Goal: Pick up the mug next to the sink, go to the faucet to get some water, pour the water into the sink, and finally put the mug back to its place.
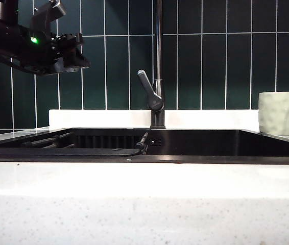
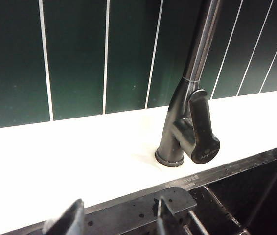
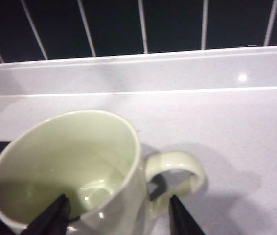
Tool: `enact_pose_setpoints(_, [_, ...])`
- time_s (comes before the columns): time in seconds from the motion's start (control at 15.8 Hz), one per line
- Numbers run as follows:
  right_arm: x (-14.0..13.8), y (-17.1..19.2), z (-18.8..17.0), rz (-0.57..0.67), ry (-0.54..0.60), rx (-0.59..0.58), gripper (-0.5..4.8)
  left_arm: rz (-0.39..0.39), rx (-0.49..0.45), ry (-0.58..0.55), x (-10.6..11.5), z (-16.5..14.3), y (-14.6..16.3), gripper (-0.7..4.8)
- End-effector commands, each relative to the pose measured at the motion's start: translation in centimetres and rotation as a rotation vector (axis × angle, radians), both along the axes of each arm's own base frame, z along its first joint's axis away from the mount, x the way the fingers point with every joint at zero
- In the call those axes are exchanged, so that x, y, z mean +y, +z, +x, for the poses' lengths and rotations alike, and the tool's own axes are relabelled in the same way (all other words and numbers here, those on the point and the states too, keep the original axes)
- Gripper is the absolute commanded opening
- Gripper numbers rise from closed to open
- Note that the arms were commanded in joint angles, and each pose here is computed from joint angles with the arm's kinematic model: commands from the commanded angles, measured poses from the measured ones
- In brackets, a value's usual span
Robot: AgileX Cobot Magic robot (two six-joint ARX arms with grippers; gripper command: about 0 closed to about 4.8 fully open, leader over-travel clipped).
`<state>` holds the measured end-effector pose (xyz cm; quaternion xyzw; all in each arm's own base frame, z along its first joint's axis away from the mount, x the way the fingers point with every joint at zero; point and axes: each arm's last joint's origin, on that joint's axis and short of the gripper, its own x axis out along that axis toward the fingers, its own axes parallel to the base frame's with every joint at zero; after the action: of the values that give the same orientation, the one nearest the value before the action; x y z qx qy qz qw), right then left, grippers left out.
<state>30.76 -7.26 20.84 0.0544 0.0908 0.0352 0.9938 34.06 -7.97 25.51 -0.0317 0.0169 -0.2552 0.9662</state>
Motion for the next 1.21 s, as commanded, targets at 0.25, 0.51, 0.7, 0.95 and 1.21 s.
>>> enact_pose_setpoints(0.25, [-0.9,0.0,-0.1,-0.084,-0.131,0.008,2.75,-0.002,-0.015,-0.004,0.0,0.0,0.3,1.87])
enact_pose_setpoints(0.51, [-2.1,-1.5,0.2,-0.075,-0.164,0.049,2.75,-0.002,-0.015,-0.004,0.0,0.0,0.3,1.87])
enact_pose_setpoints(0.7, [-2.4,-2.3,1.2,-0.065,-0.148,0.051,2.75,-0.002,-0.015,-0.004,0.0,0.0,0.3,1.87])
enact_pose_setpoints(0.95, [-2.8,-1.3,2.7,-0.065,-0.113,0.011,2.75,-0.002,-0.015,-0.004,0.0,0.0,0.3,1.87])
enact_pose_setpoints(1.21, [-3.3,-0.8,3.9,-0.068,-0.113,-0.004,2.75,-0.002,-0.014,-0.005,0.0,0.0,0.3,1.87])
